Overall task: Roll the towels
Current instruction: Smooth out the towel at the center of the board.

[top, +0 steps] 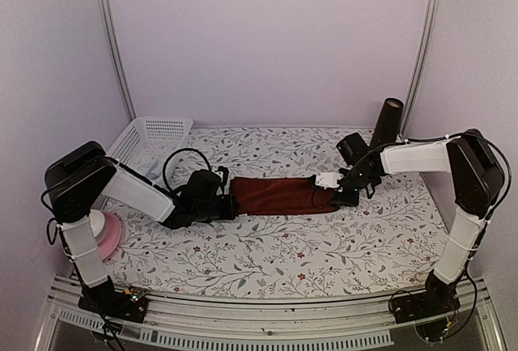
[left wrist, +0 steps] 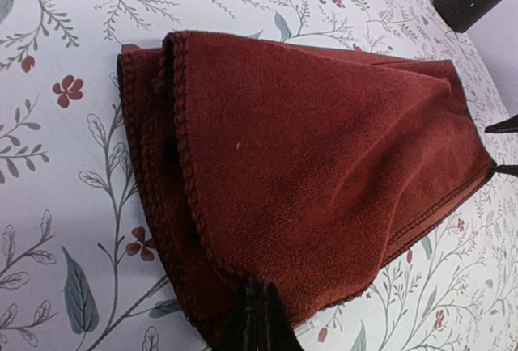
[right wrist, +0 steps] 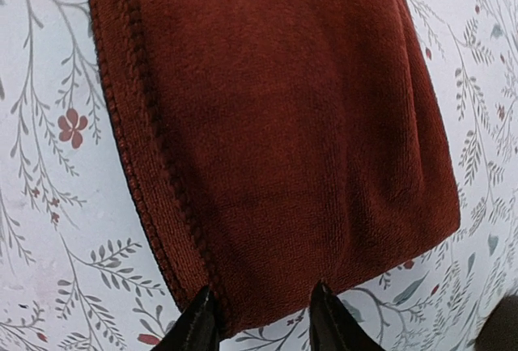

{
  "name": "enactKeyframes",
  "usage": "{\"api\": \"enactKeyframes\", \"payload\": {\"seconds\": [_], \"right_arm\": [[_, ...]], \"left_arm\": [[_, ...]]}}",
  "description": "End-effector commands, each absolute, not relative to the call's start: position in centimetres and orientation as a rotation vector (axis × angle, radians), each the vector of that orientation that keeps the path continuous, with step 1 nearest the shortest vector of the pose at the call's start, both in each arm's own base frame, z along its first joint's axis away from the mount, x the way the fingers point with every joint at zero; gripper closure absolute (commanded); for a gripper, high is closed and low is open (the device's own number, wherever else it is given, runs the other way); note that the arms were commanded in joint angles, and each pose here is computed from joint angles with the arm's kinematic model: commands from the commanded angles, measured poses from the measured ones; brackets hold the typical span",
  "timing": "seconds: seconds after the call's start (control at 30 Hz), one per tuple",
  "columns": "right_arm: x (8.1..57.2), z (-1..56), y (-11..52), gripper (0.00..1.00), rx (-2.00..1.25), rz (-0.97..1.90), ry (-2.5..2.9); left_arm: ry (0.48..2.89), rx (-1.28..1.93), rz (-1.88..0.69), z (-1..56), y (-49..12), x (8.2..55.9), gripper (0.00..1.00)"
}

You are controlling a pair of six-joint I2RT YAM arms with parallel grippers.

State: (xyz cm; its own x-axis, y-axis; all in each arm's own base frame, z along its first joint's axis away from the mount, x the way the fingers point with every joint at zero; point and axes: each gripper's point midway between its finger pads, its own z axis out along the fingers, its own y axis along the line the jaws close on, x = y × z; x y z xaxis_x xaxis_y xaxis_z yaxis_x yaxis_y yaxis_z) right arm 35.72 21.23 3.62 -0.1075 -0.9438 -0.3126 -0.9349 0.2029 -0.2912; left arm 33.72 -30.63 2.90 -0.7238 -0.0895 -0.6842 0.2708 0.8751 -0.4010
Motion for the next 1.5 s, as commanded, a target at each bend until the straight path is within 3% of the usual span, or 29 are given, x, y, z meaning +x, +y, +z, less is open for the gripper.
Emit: {"api": "enactKeyframes", "payload": {"seconds": [0.0,0.1,0.17,0.6,1.1,1.17,1.23,1.47], "right_arm": [[34.6,3.0,21.4,0.71,-1.8,0.011,2.066],[34.0,2.9,21.2,0.91,-1.824,0.025,2.065],[33.7,3.1,21.2,0.96,-1.838,0.033,2.046],[31.6,4.9,21.1,0.98,-1.888,0.043,1.872],[28.8,2.1,21.2,0.97,-2.069,-0.076,1.8],[28.8,1.9,21.1,0.91,-2.075,-0.085,1.808],[28.7,1.8,21.0,0.73,-2.079,-0.084,1.812],[28.6,4.0,21.8,0.46,-2.035,-0.033,1.788]], "left_arm": [[2.273,0.133,-0.616,4.0,-30.4,34.4,1.0],[2.267,0.13,-0.618,4.3,-30.3,34.6,1.0],[2.262,0.128,-0.615,4.5,-30.1,34.7,1.0],[2.248,0.127,-0.622,5.4,-29.8,35.4,1.0],[2.27,0.156,-0.674,5.0,-30.2,34.4,1.0],[2.272,0.155,-0.672,4.9,-30.0,34.2,1.0],[2.271,0.15,-0.666,4.9,-29.7,34.1,1.0],[2.213,0.154,-0.638,7.6,-28.8,35.0,0.66]]}}
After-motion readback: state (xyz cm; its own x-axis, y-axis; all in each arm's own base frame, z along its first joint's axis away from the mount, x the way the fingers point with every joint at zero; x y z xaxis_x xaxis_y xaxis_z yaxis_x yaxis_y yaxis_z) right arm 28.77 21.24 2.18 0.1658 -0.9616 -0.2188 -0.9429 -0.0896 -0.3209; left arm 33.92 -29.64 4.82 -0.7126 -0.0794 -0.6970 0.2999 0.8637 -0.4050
